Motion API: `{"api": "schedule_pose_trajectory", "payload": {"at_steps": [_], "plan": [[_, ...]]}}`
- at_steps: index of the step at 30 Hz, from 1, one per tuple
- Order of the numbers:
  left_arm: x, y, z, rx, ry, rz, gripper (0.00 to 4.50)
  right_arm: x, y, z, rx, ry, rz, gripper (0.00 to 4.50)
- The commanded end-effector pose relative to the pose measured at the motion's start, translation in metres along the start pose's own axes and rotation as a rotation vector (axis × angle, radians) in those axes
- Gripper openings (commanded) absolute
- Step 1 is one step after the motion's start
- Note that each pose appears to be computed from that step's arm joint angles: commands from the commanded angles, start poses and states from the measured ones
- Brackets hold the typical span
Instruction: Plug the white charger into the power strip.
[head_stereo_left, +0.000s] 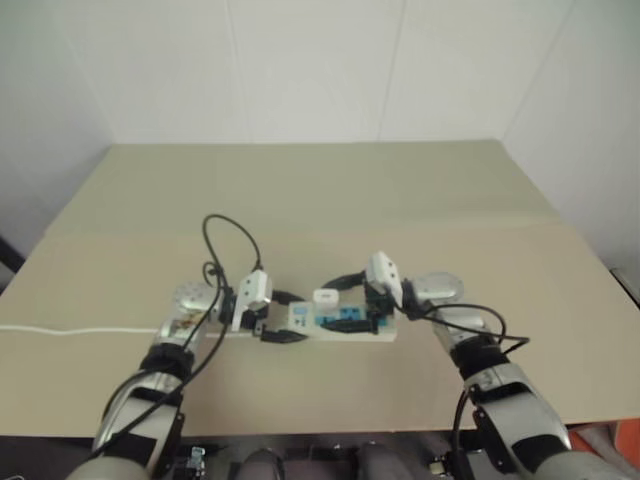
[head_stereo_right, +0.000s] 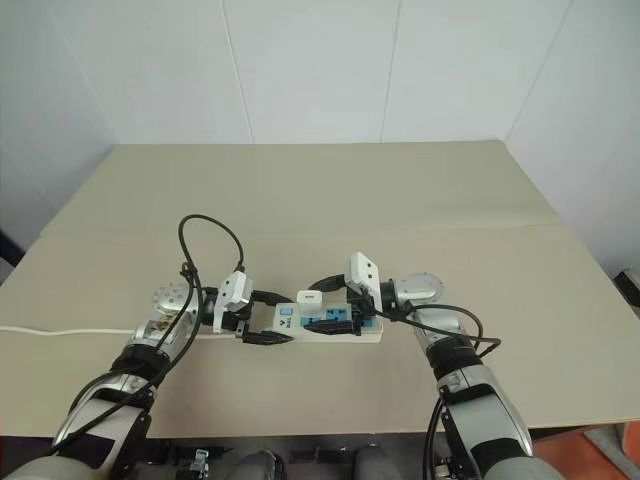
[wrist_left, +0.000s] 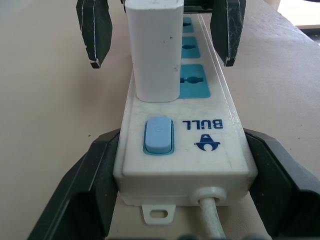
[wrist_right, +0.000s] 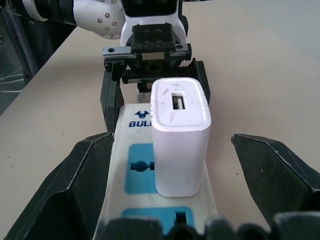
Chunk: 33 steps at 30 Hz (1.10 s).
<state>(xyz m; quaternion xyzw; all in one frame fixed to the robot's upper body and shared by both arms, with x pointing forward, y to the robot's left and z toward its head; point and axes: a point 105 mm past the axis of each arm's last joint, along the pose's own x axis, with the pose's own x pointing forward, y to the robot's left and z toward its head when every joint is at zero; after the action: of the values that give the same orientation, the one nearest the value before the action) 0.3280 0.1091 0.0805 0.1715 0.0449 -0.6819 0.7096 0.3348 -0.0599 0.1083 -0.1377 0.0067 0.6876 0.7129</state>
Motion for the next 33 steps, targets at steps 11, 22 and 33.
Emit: {"api": "schedule_pose_trajectory", "payload": {"at_steps": [11,22,33], "plan": [[-0.081,-0.012,0.059,0.062,-0.186,0.055,4.47,-0.053,-0.004,0.03,-0.12,-0.107,-0.135,4.5],[-0.182,-0.038,0.045,-0.014,0.11,0.219,4.47,-0.179,0.034,0.05,-0.191,0.175,-0.238,4.5],[-0.169,-0.036,0.041,-0.002,0.096,0.188,4.47,-0.202,0.05,0.055,-0.146,0.286,-0.324,4.5]]}}
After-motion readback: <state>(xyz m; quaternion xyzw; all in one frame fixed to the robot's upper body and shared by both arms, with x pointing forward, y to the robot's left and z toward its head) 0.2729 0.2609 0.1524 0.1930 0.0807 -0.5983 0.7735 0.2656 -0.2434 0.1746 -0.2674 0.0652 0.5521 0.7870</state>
